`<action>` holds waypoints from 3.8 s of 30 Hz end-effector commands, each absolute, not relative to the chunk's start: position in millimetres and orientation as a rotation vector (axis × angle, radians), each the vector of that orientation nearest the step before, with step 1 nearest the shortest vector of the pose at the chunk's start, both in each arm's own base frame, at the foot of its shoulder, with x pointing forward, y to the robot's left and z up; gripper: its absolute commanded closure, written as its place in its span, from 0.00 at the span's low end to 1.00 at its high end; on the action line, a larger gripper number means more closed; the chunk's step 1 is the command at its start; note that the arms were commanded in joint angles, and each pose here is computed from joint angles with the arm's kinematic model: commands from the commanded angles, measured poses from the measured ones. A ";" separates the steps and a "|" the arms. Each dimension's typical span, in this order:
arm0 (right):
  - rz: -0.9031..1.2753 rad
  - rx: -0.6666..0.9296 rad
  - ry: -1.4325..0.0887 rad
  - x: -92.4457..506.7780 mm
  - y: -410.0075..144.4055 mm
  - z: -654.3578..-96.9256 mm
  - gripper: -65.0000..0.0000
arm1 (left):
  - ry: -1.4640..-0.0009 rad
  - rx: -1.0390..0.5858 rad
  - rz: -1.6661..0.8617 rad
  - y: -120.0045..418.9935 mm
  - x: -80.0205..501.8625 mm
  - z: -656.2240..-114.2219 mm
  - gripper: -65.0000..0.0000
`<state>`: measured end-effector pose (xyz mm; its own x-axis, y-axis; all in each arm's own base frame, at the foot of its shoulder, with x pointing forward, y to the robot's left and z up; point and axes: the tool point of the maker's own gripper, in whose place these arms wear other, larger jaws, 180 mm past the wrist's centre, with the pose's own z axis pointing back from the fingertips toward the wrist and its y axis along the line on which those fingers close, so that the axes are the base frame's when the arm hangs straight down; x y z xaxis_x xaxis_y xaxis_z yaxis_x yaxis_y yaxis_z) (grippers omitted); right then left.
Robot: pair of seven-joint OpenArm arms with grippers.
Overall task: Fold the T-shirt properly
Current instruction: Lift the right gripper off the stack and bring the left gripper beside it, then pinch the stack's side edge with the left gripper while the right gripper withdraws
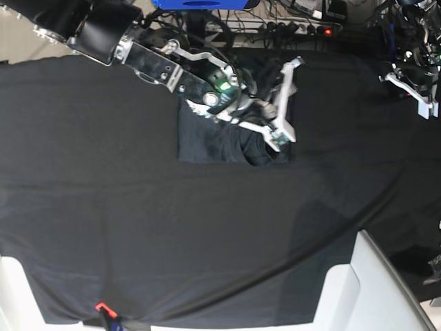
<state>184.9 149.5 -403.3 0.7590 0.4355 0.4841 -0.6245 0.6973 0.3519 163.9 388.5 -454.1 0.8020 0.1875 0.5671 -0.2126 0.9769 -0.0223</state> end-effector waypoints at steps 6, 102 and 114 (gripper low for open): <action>0.565 0.483 -0.443 209.6 142.1 -418.1 0.96 | -0.671 0.065 0.191 397.9 185.3 -433.1 1.00; 0.454 0.431 -0.435 193.7 89.1 -454.6 0.96 | -0.517 -0.744 0.093 126.3 222.0 -499.0 0.12; -0.051 0.247 -0.658 243.2 -70.8 -453.5 0.96 | -0.491 -0.729 0.083 128.8 217.6 -504.5 0.93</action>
